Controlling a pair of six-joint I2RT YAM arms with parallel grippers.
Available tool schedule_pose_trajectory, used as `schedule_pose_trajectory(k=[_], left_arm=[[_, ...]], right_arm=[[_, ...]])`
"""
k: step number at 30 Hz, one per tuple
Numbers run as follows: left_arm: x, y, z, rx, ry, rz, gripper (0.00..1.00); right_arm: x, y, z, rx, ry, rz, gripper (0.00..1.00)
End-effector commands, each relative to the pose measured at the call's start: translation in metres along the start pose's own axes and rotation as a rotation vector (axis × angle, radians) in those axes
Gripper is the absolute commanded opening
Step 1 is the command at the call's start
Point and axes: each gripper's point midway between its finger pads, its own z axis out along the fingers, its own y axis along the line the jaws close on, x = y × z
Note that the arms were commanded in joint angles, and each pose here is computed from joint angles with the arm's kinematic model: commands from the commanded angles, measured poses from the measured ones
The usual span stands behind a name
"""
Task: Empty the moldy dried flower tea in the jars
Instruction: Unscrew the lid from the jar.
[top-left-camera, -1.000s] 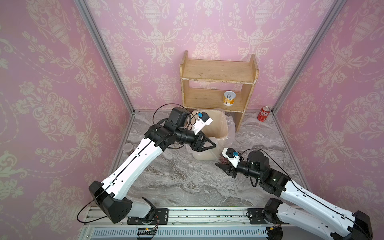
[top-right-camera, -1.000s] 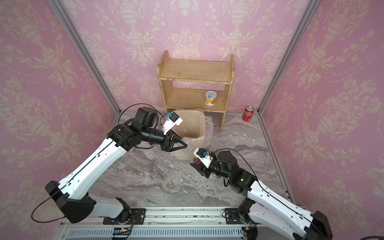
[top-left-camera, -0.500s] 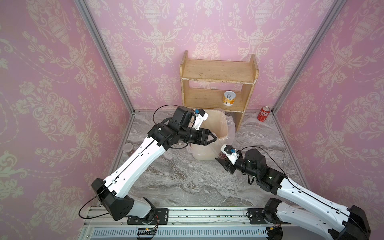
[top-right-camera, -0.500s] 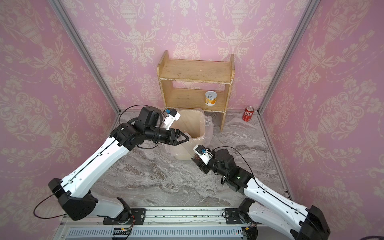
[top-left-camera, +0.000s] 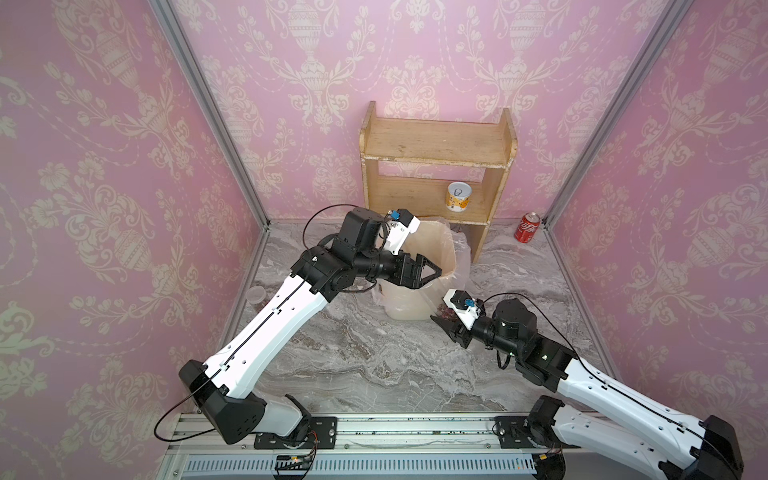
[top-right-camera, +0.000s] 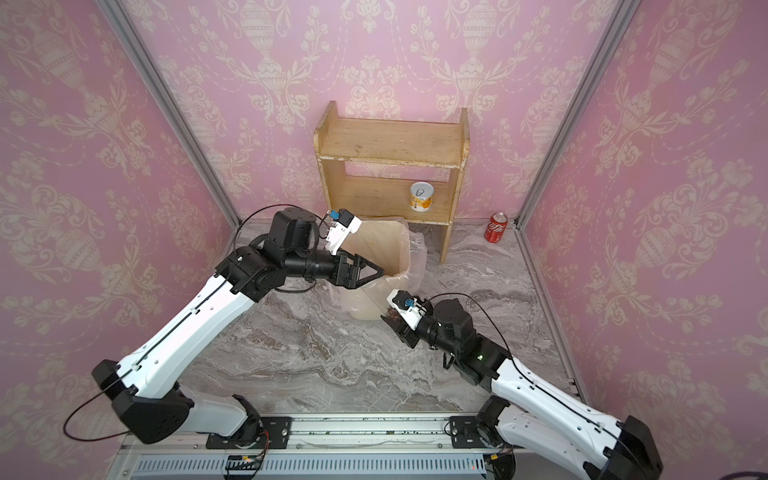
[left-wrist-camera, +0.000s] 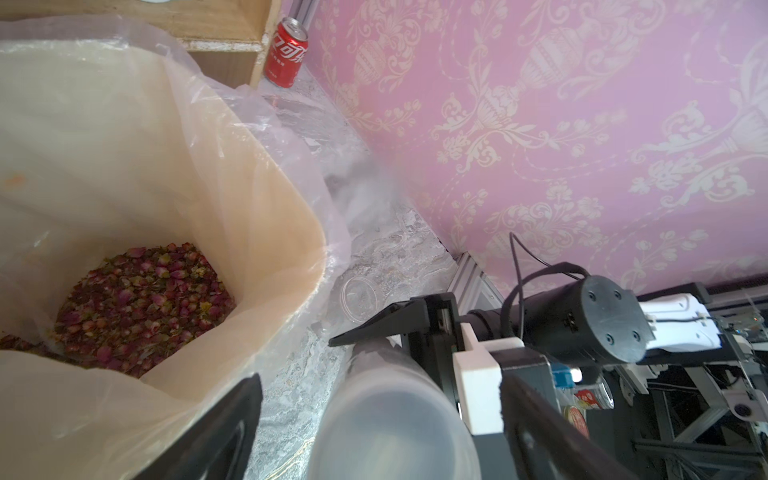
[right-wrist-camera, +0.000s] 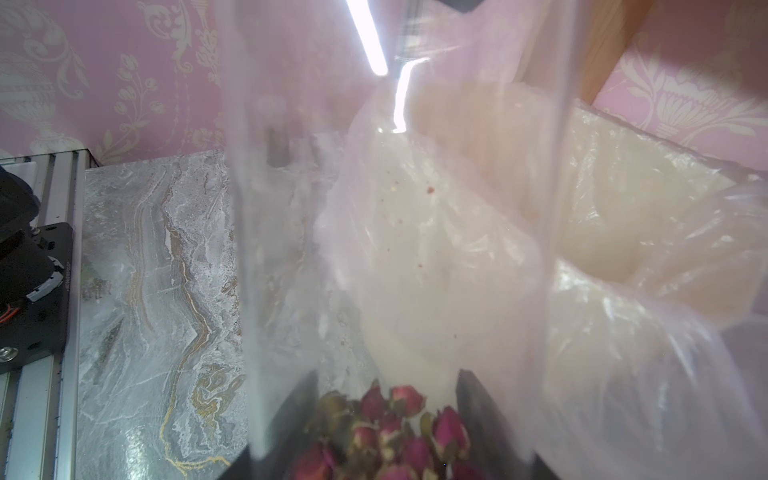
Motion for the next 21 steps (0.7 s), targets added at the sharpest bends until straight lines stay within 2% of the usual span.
schedule_pose_trajectory(k=[1, 3, 5, 12, 16, 21], left_arm=[[0.004, -0.036, -0.024, 0.194, -0.003, 0.246, 0.96], [0.014, -0.045, -0.034, 0.283, 0.028, 0.315, 0.97], [0.021, -0.045, -0.041, 0.319, 0.051, 0.367, 0.98], [0.04, -0.048, -0.045, 0.407, 0.097, 0.429, 0.94], [0.041, -0.05, -0.045, 0.429, 0.059, 0.441, 0.9], [0.043, -0.042, -0.042, 0.39, 0.059, 0.438, 0.84]], right_arm=[[-0.011, 0.011, -0.006, -0.056, -0.057, 0.009, 0.3], [-0.012, 0.019, -0.009, -0.102, -0.067, 0.015, 0.3], [-0.014, 0.027, -0.012, -0.149, -0.078, 0.026, 0.31], [-0.017, 0.047, -0.017, -0.273, -0.092, 0.063, 0.31], [-0.018, 0.048, -0.016, -0.288, -0.087, 0.084, 0.31], [-0.021, 0.047, -0.016, -0.308, -0.093, 0.119, 0.3]])
